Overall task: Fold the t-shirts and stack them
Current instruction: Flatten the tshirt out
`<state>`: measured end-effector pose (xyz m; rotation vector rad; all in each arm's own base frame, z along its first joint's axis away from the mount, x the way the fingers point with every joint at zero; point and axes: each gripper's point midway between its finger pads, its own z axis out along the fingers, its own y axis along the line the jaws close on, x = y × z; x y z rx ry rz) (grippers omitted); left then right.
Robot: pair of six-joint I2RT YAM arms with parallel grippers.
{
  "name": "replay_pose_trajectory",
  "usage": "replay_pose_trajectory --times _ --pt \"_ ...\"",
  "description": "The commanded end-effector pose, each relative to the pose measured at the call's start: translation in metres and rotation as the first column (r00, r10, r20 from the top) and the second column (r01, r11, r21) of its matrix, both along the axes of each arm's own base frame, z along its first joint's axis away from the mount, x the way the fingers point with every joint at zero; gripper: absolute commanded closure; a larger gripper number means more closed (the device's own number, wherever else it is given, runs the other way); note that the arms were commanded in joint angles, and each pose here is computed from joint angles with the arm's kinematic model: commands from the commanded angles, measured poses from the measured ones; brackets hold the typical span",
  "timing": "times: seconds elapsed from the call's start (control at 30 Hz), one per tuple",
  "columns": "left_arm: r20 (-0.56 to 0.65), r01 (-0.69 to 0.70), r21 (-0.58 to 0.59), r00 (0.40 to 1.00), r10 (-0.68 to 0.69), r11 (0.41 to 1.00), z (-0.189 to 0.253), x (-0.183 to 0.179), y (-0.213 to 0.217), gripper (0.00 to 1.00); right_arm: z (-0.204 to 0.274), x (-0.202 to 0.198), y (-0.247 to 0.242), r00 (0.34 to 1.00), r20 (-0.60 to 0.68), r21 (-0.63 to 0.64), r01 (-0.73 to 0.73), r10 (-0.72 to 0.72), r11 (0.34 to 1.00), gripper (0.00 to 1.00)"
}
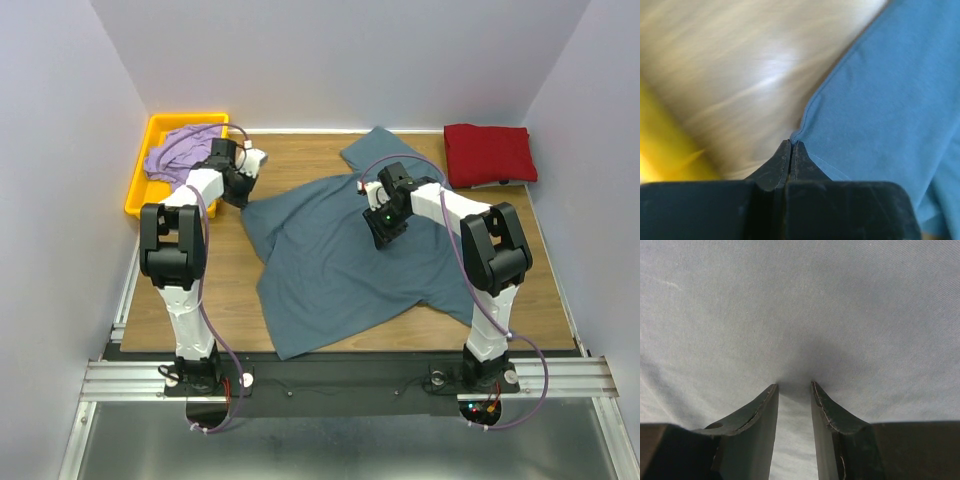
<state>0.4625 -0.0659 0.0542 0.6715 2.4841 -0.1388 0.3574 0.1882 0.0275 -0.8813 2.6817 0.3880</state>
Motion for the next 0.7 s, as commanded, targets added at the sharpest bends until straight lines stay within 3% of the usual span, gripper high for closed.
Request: replay_pose_trajectory --times 0.0,0.33,0.67 --pt "0.022 -0.067 0.111 0.998 0.065 0.992 0.014 0.009 0.031 1.00 -0.008 0.003 -0.005 1.000 0.003 -0.029 0.029 -0.029 0.999 0.61" --pt "0.093 -0.150 0.166 0.986 0.136 0.975 0.023 0.041 0.045 1.00 0.033 0.041 -0.005 0.988 0.130 -0.004 0.089 -0.087 0.996 0.56" --pt "0.124 -0.196 0.263 0.978 0.168 0.945 0.025 0.055 0.065 1.00 0.069 0.125 -0.076 0.928 0.274 0.014 0.259 -0.253 0.966 0.61"
